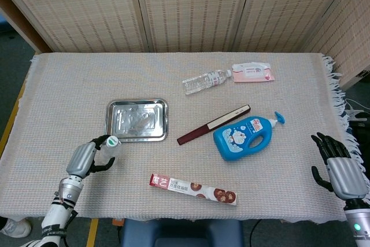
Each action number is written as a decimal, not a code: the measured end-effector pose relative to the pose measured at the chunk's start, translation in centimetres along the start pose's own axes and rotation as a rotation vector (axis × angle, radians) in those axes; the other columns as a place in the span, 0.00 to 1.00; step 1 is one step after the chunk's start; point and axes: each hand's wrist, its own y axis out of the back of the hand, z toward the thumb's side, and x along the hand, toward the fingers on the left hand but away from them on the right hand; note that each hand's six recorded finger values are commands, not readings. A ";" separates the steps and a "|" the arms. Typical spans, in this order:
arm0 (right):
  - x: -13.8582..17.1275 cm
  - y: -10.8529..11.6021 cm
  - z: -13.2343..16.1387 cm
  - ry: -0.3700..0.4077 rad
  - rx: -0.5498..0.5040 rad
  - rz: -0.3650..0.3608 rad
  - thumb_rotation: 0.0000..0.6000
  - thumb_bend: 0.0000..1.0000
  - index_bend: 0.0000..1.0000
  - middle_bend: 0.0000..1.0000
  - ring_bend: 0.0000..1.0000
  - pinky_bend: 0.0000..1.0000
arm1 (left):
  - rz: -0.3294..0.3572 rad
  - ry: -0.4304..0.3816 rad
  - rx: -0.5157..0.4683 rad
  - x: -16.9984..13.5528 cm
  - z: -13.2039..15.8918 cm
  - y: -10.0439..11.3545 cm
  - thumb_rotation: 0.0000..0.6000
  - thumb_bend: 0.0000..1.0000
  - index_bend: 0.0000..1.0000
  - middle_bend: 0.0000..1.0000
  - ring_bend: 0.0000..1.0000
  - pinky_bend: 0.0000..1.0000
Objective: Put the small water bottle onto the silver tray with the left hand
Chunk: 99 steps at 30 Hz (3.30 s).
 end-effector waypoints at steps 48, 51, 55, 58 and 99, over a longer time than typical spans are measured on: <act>-0.2 -0.5 0.1 -0.004 0.012 0.024 1.00 0.24 0.00 0.00 0.00 0.09 | 0.425 0.054 0.524 3.1 -1.5 8.7 1.00 0.41 0.47 0.58 0.50 0.50; -0.2 -0.6 0.0 -0.005 0.013 0.028 1.00 0.25 0.00 0.00 0.00 0.09 | 0.391 0.041 0.394 3.2 -1.1 8.3 1.00 0.42 0.47 0.58 0.50 0.50; -0.2 -0.6 0.1 -0.004 0.015 0.028 1.00 0.24 0.00 0.00 0.00 0.09 | 0.335 0.003 0.067 3.2 -0.4 7.7 1.00 0.42 0.47 0.58 0.50 0.50; -0.2 -0.7 0.0 -0.007 0.016 0.031 1.00 0.25 0.00 0.00 0.00 0.09 | 0.284 -0.015 -0.197 3.1 0.2 7.4 1.00 0.42 0.46 0.58 0.50 0.50; -0.5 -0.8 0.0 -0.007 0.029 0.035 1.00 0.24 0.00 0.00 0.00 0.09 | 0.180 0.050 -0.455 5.8 0.4 8.9 1.00 0.42 0.46 0.58 0.50 0.50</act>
